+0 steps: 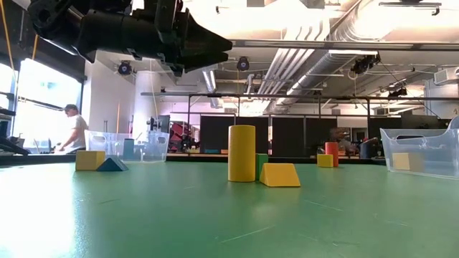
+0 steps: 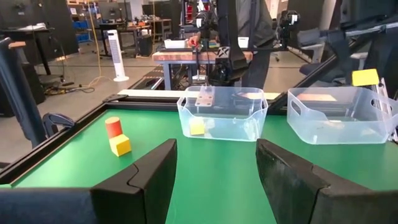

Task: Sort blocks by size
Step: Put the middle yellow triangular block into the bottom transparent bin

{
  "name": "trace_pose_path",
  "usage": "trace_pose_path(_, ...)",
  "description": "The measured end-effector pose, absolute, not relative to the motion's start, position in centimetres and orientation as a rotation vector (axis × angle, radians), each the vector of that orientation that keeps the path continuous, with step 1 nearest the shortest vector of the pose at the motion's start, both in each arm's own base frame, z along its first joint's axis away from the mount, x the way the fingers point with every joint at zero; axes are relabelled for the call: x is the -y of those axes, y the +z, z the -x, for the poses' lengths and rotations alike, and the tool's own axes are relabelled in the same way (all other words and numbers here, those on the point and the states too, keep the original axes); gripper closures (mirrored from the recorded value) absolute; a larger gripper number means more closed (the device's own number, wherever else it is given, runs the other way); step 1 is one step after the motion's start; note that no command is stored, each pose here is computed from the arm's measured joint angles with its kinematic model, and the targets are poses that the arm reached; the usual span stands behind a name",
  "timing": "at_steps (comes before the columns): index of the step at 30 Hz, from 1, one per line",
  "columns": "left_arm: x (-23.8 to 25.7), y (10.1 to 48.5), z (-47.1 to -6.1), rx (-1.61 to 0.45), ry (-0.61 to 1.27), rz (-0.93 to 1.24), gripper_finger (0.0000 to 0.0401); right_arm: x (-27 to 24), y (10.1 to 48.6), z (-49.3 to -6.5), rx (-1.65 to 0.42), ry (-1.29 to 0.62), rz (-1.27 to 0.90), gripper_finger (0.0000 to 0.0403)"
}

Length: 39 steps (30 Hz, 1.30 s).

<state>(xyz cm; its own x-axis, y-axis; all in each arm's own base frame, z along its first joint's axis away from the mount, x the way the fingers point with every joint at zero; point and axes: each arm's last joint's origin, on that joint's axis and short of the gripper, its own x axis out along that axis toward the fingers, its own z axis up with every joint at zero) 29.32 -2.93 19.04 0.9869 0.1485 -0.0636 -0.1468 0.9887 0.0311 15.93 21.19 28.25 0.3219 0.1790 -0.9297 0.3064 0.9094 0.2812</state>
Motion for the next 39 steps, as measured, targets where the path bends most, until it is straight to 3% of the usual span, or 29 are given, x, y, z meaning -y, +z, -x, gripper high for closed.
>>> trace_pose_path(4,2.9,19.0,-29.3,-0.068,0.148,-0.032,0.0194,-22.7,28.0,-13.9,-1.285,-0.126,-0.537,0.0271)
trace_pose_path(9,2.9,19.0,-29.3,-0.074,0.149,-0.036,0.0194,-24.1,26.4,-12.7,-1.359,-0.165,-0.466,0.0271)
trace_pose_path(19,2.9,19.0,-29.3,-0.074,0.145,-0.038,0.0194,-24.8,23.0,-13.9,-1.525,-0.155,-0.218,0.0271)
trace_pose_path(25,2.9,19.0,-29.3,-0.074,0.145,-0.038,0.0194,-23.7,19.7,-13.4,-1.651,-0.144,-0.216,0.0271)
trace_pose_path(33,2.9,19.0,-29.3,-0.074,0.146,-0.037,0.0194,-22.8,16.9,-13.3,-1.632,-0.104,-0.255,0.0271)
trace_pose_path(35,2.9,19.0,-29.3,-0.074,0.146,-0.034,0.0194,-22.5,16.7,-13.3,-1.638,-0.143,-0.266,0.0252)
trace_pose_path(39,2.9,19.0,-29.3,-0.073,0.146,-0.026,0.0194,-22.0,16.8,-13.0,-1.657,-0.23,-0.253,0.0175)
